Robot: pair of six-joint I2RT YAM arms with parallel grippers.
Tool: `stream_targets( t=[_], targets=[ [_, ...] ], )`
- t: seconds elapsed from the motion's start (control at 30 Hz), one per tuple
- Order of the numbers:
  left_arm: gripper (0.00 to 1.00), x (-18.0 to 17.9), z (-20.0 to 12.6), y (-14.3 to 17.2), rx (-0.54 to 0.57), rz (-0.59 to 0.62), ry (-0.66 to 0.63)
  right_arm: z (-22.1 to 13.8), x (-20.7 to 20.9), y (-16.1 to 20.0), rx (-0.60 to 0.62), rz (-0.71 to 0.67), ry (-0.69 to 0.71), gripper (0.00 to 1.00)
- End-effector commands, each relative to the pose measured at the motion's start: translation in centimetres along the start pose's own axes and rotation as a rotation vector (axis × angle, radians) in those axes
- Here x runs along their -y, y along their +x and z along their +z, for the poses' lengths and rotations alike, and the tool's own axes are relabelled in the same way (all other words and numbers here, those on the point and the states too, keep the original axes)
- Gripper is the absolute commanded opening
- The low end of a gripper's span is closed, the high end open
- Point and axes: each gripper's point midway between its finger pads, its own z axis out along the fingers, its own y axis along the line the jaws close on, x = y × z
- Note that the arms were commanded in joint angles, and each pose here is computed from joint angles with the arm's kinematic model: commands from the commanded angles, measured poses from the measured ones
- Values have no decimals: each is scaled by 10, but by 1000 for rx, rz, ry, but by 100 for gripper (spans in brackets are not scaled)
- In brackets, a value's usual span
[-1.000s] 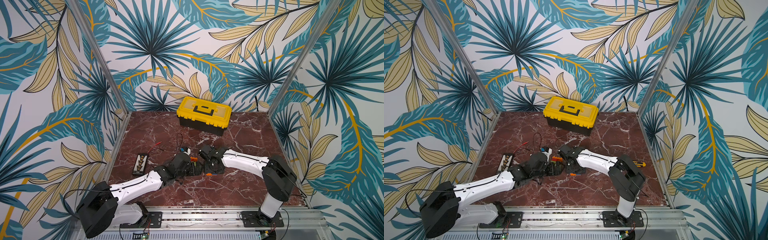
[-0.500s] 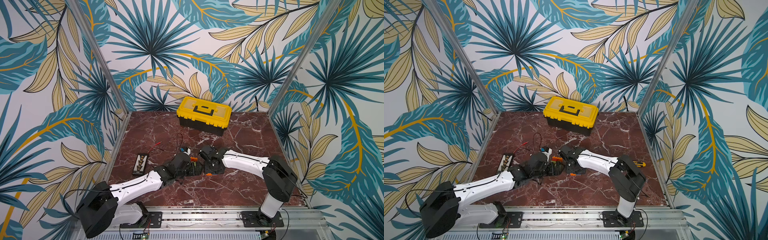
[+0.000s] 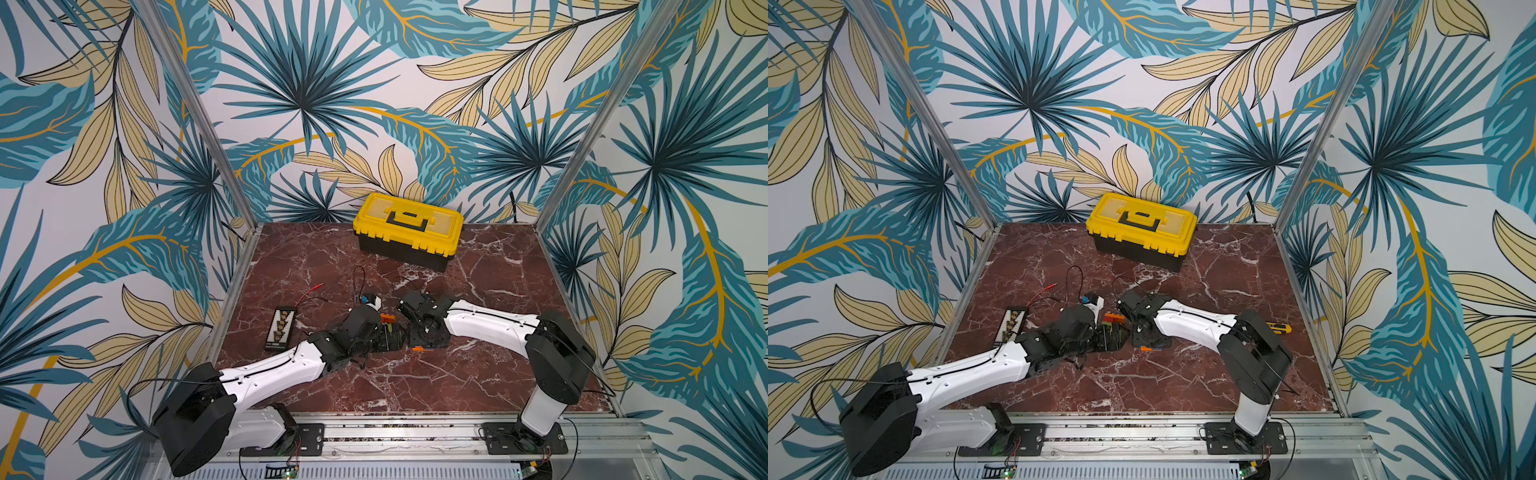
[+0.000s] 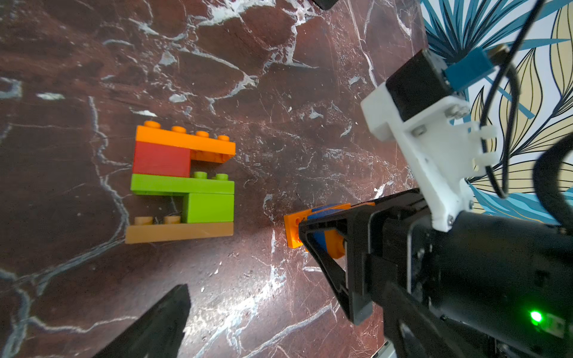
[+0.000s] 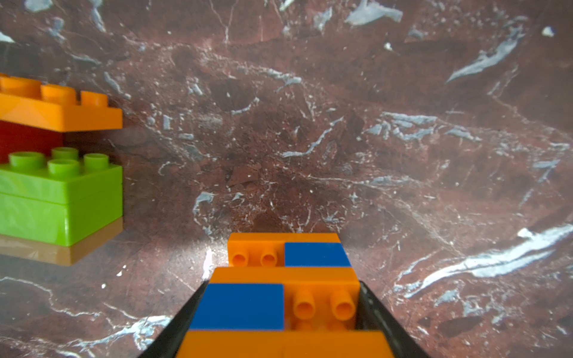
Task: Assemble the number 5 with lego
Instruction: Assemble the lego brick with the lego brick.
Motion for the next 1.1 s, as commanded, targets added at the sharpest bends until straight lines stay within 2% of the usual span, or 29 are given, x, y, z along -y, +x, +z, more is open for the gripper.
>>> stream_targets(
  t=[0.0, 0.47, 0.7, 1.07],
  targets=[
    [100, 4, -7, -8, 27, -1, 9, 28, 14, 25, -109, -19, 67, 65],
    [100, 3, -5, -7, 26, -1, 8, 30, 12, 27, -116, -14, 61, 65],
    [100, 3, -5, -7, 26, -1, 8, 14, 10, 14, -75, -21, 51, 76],
    [100, 3, -5, -8, 29, 0, 5, -3, 3, 1, -31, -24, 25, 79]
  ],
)
